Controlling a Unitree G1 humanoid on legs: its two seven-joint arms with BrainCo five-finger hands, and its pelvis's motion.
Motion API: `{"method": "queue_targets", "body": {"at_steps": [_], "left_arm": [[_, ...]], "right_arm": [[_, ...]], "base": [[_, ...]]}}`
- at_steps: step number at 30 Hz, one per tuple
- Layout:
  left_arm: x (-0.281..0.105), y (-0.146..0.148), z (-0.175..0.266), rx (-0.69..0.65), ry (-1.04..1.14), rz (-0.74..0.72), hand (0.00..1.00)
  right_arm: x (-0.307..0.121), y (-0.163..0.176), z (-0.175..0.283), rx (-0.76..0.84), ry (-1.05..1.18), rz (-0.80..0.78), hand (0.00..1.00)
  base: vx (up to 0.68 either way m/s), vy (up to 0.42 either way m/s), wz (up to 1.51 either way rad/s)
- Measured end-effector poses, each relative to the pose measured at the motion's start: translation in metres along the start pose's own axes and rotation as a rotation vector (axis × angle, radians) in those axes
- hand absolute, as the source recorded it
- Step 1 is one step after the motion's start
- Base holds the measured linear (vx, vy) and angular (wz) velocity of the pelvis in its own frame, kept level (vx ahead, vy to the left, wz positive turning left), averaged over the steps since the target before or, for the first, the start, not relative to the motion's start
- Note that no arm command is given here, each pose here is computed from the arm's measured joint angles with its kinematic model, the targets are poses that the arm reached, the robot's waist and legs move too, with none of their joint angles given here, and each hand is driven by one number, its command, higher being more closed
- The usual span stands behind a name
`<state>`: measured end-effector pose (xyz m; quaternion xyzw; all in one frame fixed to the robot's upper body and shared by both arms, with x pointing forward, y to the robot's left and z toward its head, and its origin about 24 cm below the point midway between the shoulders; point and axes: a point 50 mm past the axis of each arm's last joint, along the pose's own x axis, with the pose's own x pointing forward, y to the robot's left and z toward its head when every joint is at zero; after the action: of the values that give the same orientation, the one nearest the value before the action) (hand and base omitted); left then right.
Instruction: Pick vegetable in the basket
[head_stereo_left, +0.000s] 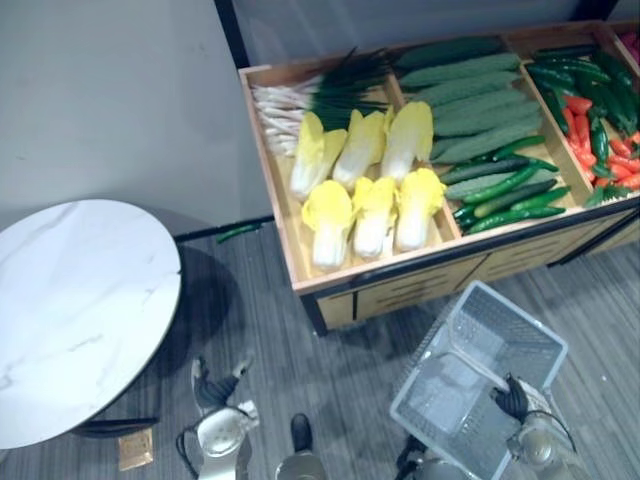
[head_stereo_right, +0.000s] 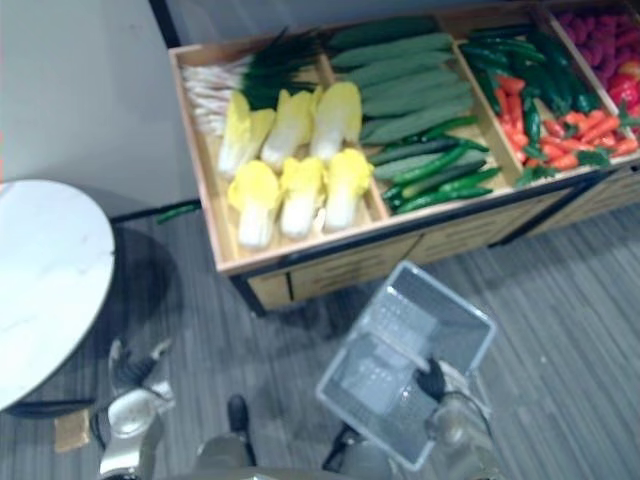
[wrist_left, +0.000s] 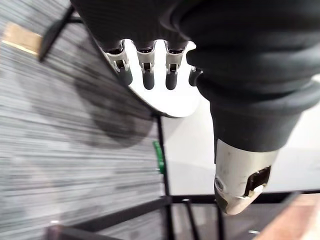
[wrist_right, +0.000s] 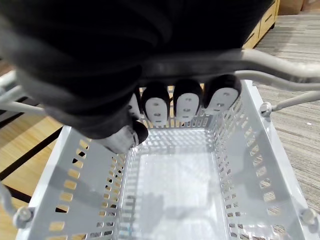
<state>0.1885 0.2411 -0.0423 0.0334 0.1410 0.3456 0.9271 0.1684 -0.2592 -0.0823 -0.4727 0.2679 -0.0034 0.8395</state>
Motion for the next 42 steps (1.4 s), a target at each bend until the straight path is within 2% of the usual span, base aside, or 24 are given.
{"method": "queue_targets", "body": {"at_steps": [5,12,16,22,28,34,42], "left_arm": [[-0.01,-0.024,0.045,-0.123,-0.173,-0.079,0.0],[-0.019,-0.047,0.091,-0.296,-0.315,-0.097,0.0],[-0.016,-0.052,0.103,-0.324,-0.347,-0.082,0.0],[-0.002,-0.057,0.107,-0.257,-0.341,-0.032,0.0],[0.014,-0.054,0.102,-0.135,-0.321,0.029,0.0],[0.028,-0.068,0.1,-0.037,-0.281,0.023,0.0],[0.029,-0.077,0.112,0.015,-0.332,0.008,0.0]], "right_arm": [[-0.001,0.001,-0.008,0.024,0.046,-0.013,1.0],[-0.001,0.007,-0.013,0.014,0.075,0.006,1.0],[0.0,0.008,-0.014,0.012,0.083,0.013,1.0],[0.0,0.01,-0.016,0.001,0.092,0.024,1.0],[0.007,0.007,-0.009,-0.039,0.061,0.028,1.0],[0.012,0.003,-0.002,-0.061,0.029,0.026,1.0],[0.015,0.002,0.003,-0.064,0.015,0.021,1.0]], "base": [[0.04,0.029,0.01],[0.06,0.001,-0.11],[0.03,-0.002,-0.16],[0.01,0.003,-0.13],[0.0,0.007,-0.14],[0.03,0.003,-0.12],[0.05,-0.003,-0.08]]}}
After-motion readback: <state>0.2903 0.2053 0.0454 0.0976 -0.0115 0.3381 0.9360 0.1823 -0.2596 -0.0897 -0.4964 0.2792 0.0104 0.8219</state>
